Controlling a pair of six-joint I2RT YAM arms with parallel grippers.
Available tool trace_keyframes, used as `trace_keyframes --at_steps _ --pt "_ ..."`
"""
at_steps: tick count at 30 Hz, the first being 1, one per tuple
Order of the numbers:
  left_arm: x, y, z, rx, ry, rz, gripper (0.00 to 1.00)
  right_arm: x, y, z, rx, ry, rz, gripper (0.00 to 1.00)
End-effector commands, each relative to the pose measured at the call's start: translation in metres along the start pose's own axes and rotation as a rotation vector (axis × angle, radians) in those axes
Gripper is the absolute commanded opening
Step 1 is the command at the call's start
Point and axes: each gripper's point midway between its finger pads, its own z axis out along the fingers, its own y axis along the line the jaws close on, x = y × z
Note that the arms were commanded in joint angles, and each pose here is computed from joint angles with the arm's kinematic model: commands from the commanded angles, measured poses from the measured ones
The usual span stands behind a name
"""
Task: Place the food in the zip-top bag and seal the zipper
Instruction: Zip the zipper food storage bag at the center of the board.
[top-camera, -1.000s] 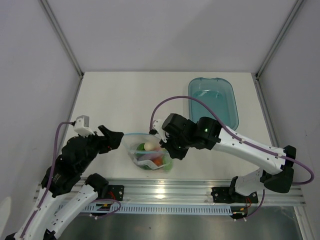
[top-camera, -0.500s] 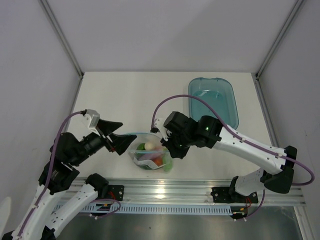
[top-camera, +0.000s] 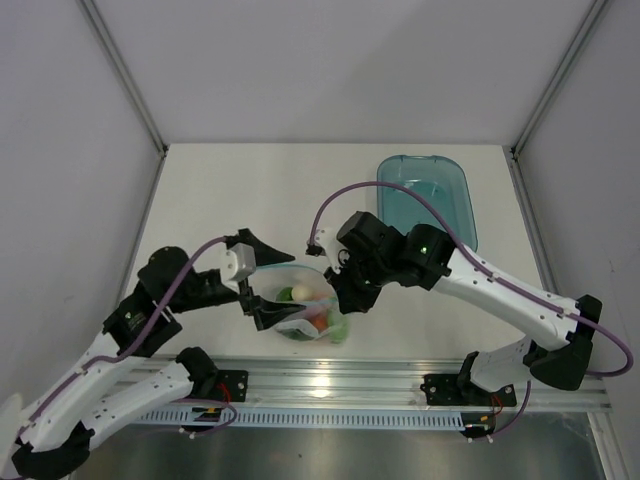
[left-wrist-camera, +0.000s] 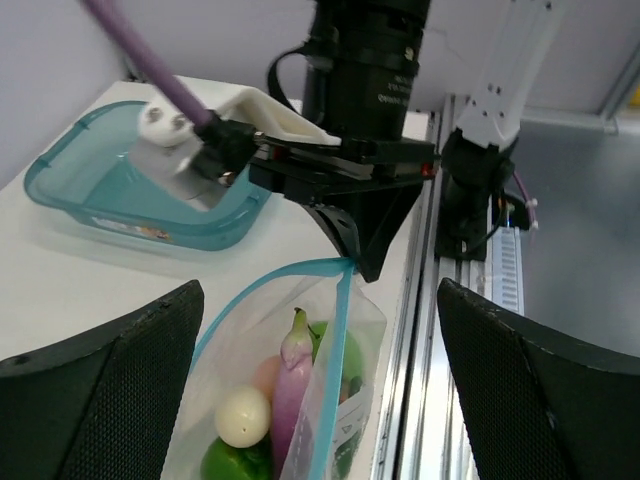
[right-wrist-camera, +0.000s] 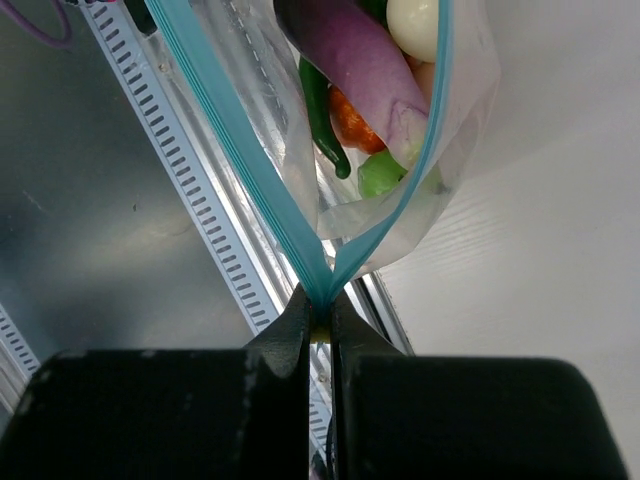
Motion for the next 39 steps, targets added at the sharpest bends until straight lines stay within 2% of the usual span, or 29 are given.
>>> trace_keyframes --at_steps 1,8,11,17,33,39 --pt "-0.004 0.002 0.020 0.060 0.001 0.170 0.99 -0.009 0.008 -0.012 -0.043 -0.070 -0.029 0.00" --pt "0.018 -0.010 0.036 0.226 0.075 0.240 0.99 -0.011 0.009 -0.015 -0.045 -0.100 -0.035 0.00" --pt "0.030 -0.006 0.040 0.230 0.125 0.242 0.99 -0.011 0.010 -0.016 -0.049 -0.108 -0.039 0.00" --pt "0.037 0.000 0.046 0.223 0.135 0.272 1.00 -0.011 0.012 -0.016 -0.067 -0.115 -0.041 0.00" --pt "0.055 -0.011 0.064 0.368 0.181 0.217 1.00 -0.009 0.011 -0.019 -0.072 -0.126 -0.035 0.00" --pt "0.070 -0.003 0.066 0.335 0.228 0.200 0.97 -0.009 0.011 -0.020 -0.075 -0.138 -0.037 0.00"
